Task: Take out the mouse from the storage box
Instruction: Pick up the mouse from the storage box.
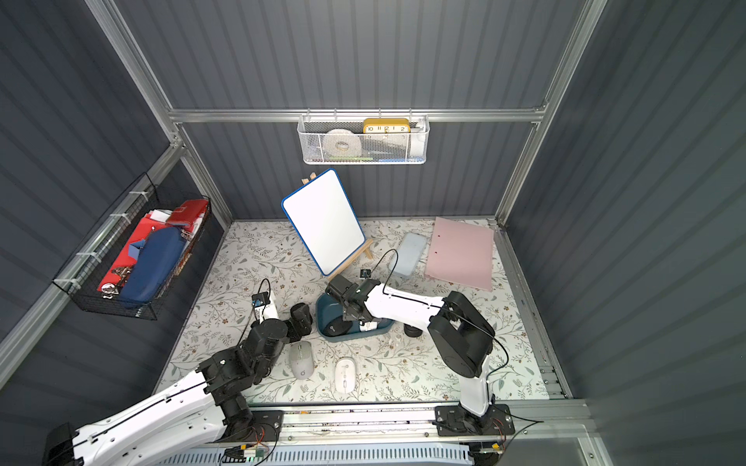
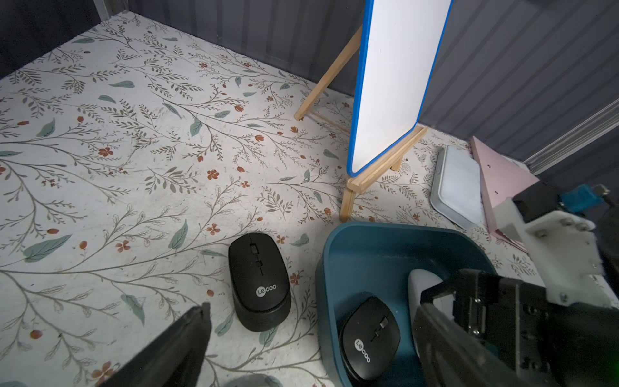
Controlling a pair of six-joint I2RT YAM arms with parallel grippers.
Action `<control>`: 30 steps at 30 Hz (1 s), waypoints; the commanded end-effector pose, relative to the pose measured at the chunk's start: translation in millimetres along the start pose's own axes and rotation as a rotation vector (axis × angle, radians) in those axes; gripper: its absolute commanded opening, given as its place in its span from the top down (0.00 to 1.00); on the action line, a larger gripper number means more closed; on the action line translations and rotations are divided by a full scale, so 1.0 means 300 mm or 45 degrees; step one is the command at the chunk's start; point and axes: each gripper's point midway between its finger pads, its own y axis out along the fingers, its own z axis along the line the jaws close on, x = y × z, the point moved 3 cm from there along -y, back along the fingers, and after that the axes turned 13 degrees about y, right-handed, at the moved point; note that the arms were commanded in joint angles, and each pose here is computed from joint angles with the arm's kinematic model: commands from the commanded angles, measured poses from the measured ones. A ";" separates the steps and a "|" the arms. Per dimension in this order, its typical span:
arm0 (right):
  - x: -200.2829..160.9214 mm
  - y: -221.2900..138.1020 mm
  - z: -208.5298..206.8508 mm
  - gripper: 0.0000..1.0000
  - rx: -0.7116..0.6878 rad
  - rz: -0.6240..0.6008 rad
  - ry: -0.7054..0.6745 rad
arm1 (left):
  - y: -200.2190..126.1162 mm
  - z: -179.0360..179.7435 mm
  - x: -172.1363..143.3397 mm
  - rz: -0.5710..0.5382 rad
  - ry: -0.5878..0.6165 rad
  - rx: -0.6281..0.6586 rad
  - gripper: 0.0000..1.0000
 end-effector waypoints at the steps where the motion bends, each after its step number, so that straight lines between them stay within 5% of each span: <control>1: 0.024 0.028 -0.026 0.14 -0.068 -0.020 0.005 | -0.006 0.010 0.002 -0.028 0.004 -0.009 0.01; 30: -0.038 0.165 -0.014 0.31 -0.073 0.156 0.018 | -0.003 0.010 0.000 -0.021 0.007 0.002 0.00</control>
